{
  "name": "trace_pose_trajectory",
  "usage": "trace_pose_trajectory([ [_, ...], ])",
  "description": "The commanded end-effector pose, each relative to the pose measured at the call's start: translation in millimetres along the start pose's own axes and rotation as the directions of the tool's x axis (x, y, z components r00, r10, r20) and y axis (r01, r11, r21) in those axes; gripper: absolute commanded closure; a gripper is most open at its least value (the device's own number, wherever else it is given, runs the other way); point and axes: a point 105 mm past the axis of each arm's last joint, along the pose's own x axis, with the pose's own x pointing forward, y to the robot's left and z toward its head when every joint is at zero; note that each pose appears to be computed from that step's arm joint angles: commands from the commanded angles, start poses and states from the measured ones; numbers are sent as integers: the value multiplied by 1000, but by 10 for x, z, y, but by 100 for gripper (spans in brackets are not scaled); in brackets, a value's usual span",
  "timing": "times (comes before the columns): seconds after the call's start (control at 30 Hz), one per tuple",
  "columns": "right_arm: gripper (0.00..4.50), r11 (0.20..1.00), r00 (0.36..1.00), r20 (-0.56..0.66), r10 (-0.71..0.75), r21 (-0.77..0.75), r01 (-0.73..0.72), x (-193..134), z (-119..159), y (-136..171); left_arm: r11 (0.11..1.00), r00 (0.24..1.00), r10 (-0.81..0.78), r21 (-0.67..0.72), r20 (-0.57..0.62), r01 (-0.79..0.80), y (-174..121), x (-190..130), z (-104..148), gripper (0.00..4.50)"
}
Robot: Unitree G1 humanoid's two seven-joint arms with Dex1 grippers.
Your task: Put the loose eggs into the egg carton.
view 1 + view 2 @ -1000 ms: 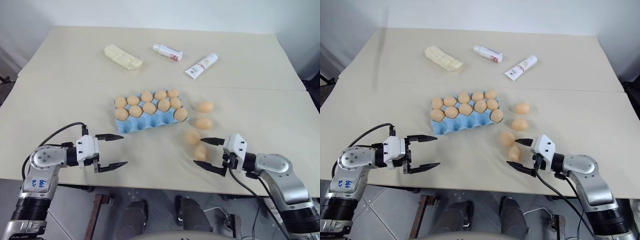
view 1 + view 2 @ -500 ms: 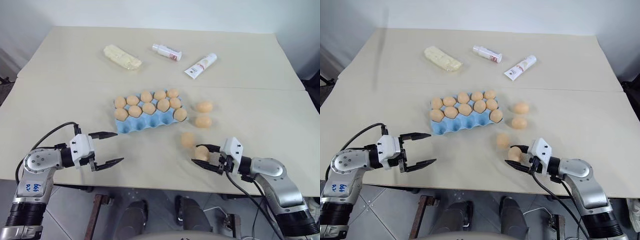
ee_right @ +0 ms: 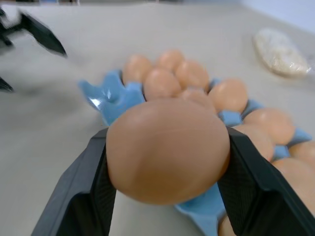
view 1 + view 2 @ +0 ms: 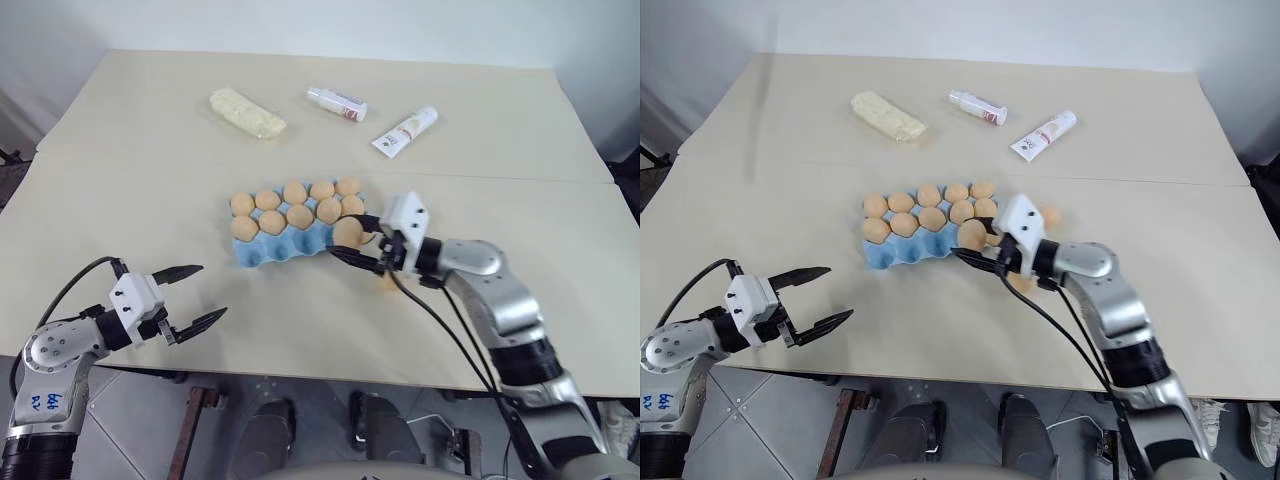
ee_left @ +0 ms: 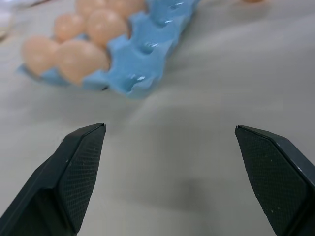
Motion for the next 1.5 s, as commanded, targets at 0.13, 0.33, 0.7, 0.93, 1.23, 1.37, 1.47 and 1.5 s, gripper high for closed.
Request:
trace_pose_trajectory([
  [0.13, 139, 995, 998, 2, -61, -85, 61, 165, -24, -161, 997, 996, 78, 11, 36, -78, 64, -109, 128, 0],
  [0.33, 1, 994, 997, 60, -47, -95, 52, 77, 115, -150, 997, 996, 76, 3, 44, -76, 20, -97, 155, 0],
  [0.7, 1, 992, 990, 100, -98, -63, 105, -949, 203, -53, 998, 995, -65, -1, 80, 65, -64, 201, 259, 0],
  [0.93, 1, 937, 935, -54, -351, -28, 350, -1797, -168, -117, 975, 969, -224, 17, 100, 223, -161, 479, 305, 0],
  [1.23, 1, 914, 910, -104, -402, 17, 406, -1972, -411, -18, 960, 952, -280, 63, 122, 274, -127, 632, 337, 0],
  [1.37, 1, 945, 942, -90, -323, 30, 326, -1731, -372, 18, 963, 956, -268, 69, 121, 261, -98, 614, 335, 0],
  [1.47, 1, 964, 964, -84, -253, 65, 259, -1565, -350, 83, 967, 961, -251, 65, 116, 245, -82, 564, 322, 0],
  [1.5, 1, 973, 974, -73, -213, 75, 219, -1444, -333, 121, 971, 966, -236, 61, 110, 230, -68, 520, 307, 0],
])
